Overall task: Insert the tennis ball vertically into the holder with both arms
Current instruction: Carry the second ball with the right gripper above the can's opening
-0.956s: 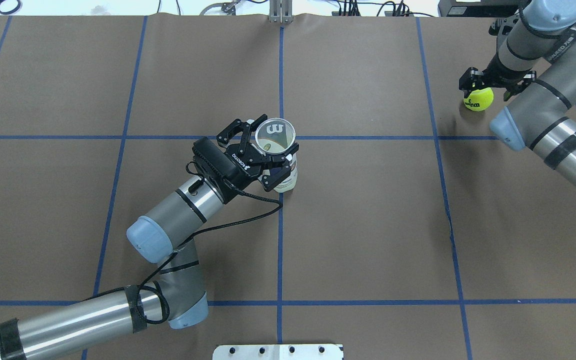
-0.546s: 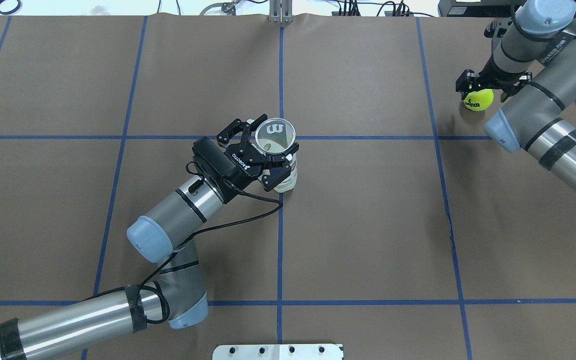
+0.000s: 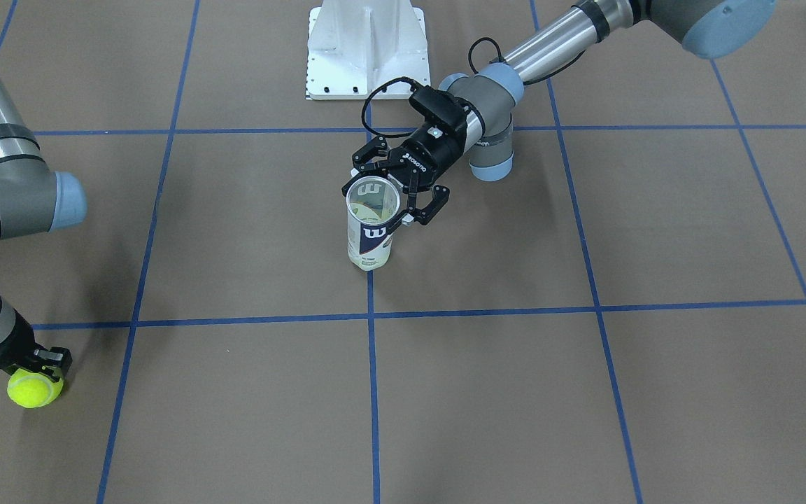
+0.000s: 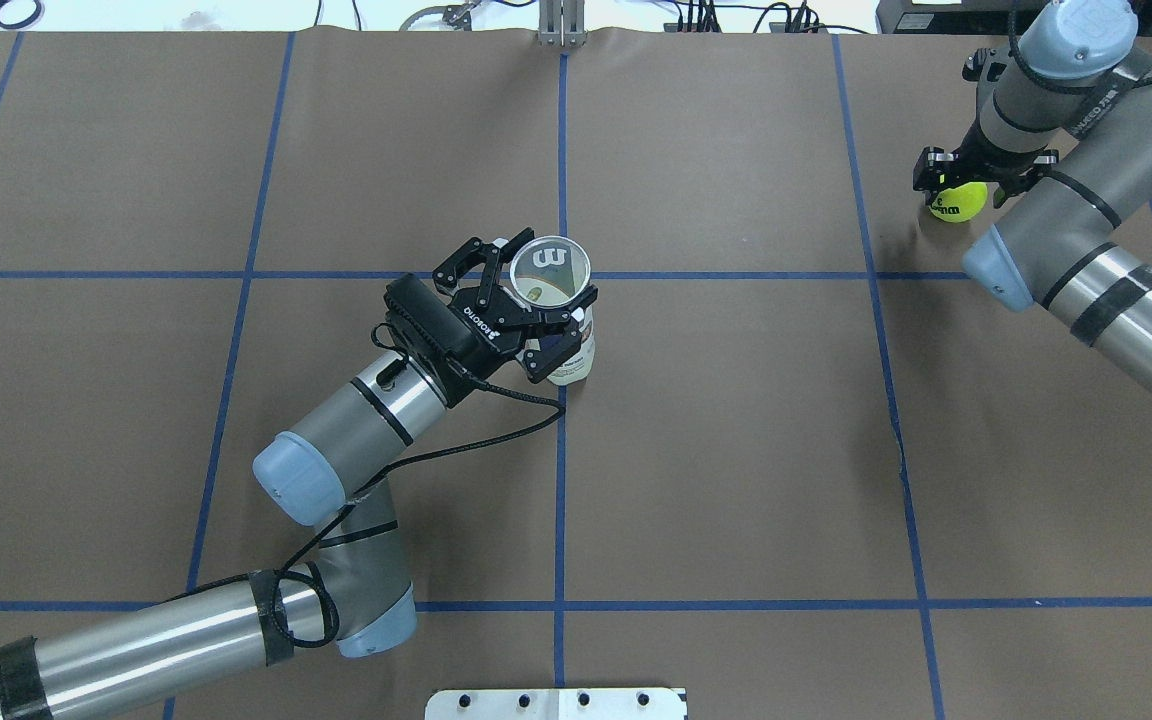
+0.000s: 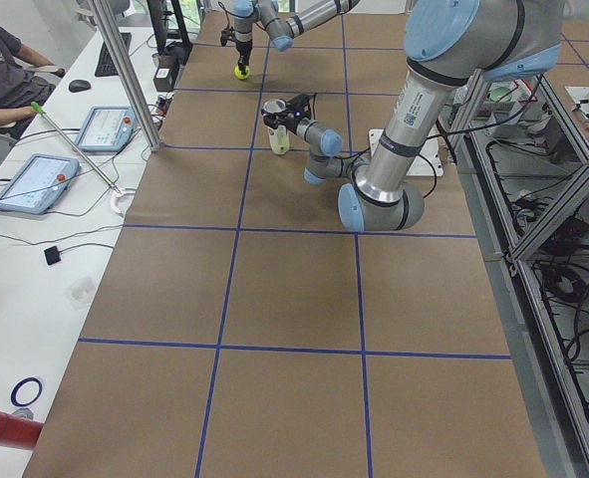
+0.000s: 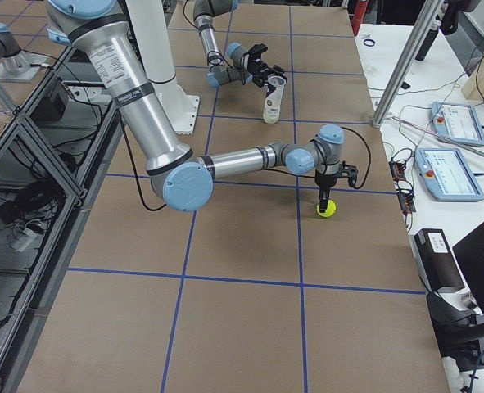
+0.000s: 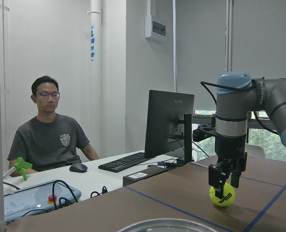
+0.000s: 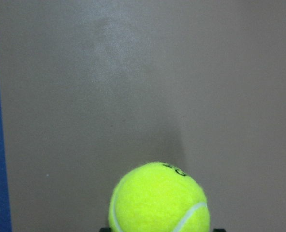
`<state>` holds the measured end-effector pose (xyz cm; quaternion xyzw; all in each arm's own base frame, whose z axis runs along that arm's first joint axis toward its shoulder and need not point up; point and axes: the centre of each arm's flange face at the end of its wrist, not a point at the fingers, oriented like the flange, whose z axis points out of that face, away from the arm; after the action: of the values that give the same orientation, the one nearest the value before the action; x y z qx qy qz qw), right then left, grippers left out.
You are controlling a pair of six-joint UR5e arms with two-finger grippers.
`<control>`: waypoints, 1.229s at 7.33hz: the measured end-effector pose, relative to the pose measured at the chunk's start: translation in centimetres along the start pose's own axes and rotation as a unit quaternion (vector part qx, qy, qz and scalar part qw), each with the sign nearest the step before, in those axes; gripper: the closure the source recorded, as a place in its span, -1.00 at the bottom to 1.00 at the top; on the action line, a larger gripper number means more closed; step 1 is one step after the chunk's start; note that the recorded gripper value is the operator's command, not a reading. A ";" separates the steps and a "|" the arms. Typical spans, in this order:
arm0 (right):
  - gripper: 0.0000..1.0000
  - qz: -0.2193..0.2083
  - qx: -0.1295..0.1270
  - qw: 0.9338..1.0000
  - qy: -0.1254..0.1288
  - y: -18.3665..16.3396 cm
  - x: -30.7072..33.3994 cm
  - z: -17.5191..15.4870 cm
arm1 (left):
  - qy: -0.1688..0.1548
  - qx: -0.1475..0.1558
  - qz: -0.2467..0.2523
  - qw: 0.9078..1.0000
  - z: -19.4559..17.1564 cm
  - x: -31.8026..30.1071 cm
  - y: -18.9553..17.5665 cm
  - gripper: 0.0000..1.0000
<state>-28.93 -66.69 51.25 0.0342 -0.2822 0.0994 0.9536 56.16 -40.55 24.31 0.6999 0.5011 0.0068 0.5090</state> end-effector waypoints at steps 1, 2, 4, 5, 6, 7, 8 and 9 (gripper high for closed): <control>1.00 -0.001 0.002 1.000 -0.003 -0.1 -0.2 -0.4 | 0.000 0.000 0.000 1.000 0.0 0.0 0.0 -0.85; 1.00 -0.001 0.005 1.000 -0.005 -0.4 -0.2 -0.8 | 0.000 0.000 0.000 1.000 0.0 0.0 0.0 -0.85; 1.00 0.001 0.012 1.000 -0.027 -1.3 -0.9 -4.3 | 0.000 0.000 0.000 1.000 0.0 0.0 0.0 -0.85; 1.00 0.007 0.003 0.999 -0.047 -1.2 -1.5 -7.5 | 0.000 -0.001 0.000 1.000 0.0 0.0 0.0 -0.85; 1.00 0.012 -0.009 0.998 -0.065 -0.6 -2.6 -11.3 | 0.000 -0.001 0.000 1.000 0.0 0.0 0.1 -0.85; 1.00 0.020 -0.022 0.996 -0.082 0.5 -4.3 -15.3 | 0.000 -0.001 0.000 1.000 -0.1 0.0 0.1 -0.85; 1.00 0.035 -0.038 0.993 -0.107 2.1 -6.4 -19.4 | 0.000 -0.002 0.000 1.000 -0.1 0.1 0.2 -0.85; 1.00 0.053 -0.057 0.987 -0.138 4.5 -8.8 -23.1 | 0.001 -0.003 0.000 1.000 -0.1 0.1 0.2 -0.85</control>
<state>-24.80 -61.00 27.13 -0.0213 -0.4179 0.1276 0.8992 56.34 -40.39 24.47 0.6987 0.5012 0.0086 0.5104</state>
